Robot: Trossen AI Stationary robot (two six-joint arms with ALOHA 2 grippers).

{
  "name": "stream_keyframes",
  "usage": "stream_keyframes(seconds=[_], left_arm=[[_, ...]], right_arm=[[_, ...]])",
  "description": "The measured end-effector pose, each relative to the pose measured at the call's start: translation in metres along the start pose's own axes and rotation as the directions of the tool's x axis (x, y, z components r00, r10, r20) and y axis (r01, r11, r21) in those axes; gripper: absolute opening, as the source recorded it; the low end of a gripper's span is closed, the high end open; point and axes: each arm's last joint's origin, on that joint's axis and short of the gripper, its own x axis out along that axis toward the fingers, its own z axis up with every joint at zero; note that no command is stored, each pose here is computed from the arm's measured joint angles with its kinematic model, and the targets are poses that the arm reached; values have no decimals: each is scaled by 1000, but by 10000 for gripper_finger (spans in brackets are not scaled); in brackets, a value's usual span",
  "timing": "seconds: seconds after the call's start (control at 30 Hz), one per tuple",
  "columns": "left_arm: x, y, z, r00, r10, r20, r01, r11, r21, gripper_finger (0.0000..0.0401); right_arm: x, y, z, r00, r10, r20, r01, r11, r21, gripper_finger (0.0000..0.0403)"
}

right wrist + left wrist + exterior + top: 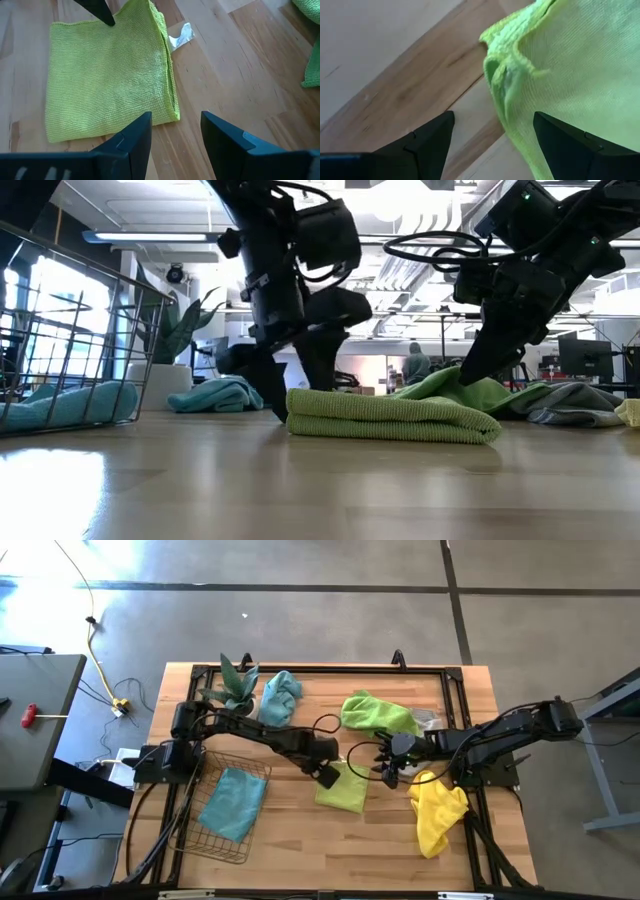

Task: Fold microfiber towels
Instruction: Put the light green microfiber towel into the wire basket

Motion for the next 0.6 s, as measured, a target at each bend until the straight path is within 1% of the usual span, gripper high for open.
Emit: stream_keyframes(seconds=[0.13, 0.3, 0.43, 0.53, 0.6], left_arm=[[0, 2, -1, 1000, 7, -26, -7, 1000, -5, 271], [2, -7, -4, 999, -43, 5, 43, 999, 3, 272], [3, -18, -6, 992, -124, 38, 124, 992, 17, 272], [5, -30, -9, 977, -210, 39, 209, 978, 26, 271], [6, -35, -13, 971, -236, 40, 234, 971, 42, 271]], right_arm=[[0, 0, 0, 1000, 0, -1, 0, 1000, 0, 161], [0, 0, 0, 1000, 0, 0, 0, 1000, 0, 161], [0, 0, 0, 1000, 0, 0, 0, 1000, 0, 161], [0, 0, 0, 1000, 0, 0, 0, 1000, 0, 161], [0, 0, 0, 1000, 0, -1, 0, 1000, 0, 161]])
